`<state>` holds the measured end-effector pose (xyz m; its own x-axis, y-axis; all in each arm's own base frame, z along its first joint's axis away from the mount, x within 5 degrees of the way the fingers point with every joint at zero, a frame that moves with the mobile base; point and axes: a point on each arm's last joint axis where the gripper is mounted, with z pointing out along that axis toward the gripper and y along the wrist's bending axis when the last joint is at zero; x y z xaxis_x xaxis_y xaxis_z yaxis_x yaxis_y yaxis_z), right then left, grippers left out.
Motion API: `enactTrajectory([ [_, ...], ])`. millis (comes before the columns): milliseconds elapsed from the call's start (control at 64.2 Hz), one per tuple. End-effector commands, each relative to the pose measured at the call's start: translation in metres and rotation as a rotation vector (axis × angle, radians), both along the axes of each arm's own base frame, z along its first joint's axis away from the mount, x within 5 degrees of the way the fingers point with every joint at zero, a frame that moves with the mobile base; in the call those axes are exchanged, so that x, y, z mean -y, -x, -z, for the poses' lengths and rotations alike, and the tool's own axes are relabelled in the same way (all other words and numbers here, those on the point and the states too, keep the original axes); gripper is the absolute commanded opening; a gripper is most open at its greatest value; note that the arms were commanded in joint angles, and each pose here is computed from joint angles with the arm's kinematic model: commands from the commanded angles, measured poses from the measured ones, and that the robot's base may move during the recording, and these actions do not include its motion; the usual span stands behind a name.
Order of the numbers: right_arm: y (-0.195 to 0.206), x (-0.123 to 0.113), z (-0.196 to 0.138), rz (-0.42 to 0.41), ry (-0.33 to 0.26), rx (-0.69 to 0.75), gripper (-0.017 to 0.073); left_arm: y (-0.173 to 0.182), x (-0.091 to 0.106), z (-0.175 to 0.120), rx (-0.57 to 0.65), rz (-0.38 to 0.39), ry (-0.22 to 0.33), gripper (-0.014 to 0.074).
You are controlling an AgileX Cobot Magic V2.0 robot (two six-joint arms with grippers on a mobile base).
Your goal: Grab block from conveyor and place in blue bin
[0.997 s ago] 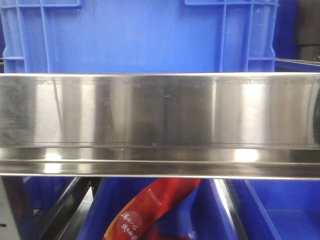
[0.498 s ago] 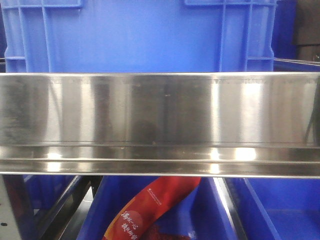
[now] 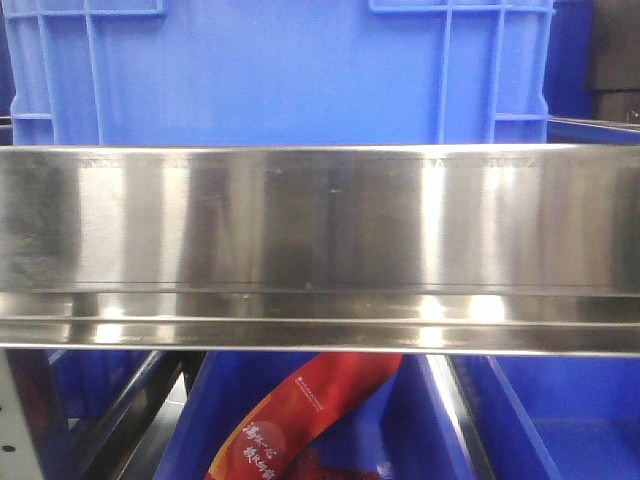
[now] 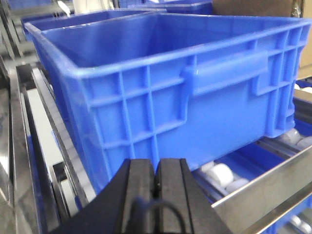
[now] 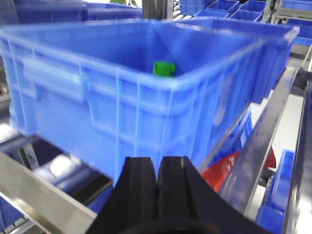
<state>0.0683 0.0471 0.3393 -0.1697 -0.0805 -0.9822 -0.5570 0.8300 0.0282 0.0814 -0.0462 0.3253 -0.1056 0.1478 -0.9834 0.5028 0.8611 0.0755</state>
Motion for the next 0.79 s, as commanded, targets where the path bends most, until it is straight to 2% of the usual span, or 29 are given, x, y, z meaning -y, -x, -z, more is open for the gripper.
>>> enactTrajectory([
  [0, 0.0, 0.0011, 0.0034, 0.009, -0.012, 0.037, -0.0154, 0.0038, -0.0016, 0.0057, 0.075, 0.004, 0.052, -0.0111],
  [779, -0.0004, 0.001, 0.004, 0.01, -0.014, 0.041, -0.0154, 0.0072, -0.0036, 0.012, 0.085, 0.004, 0.057, -0.0111],
])
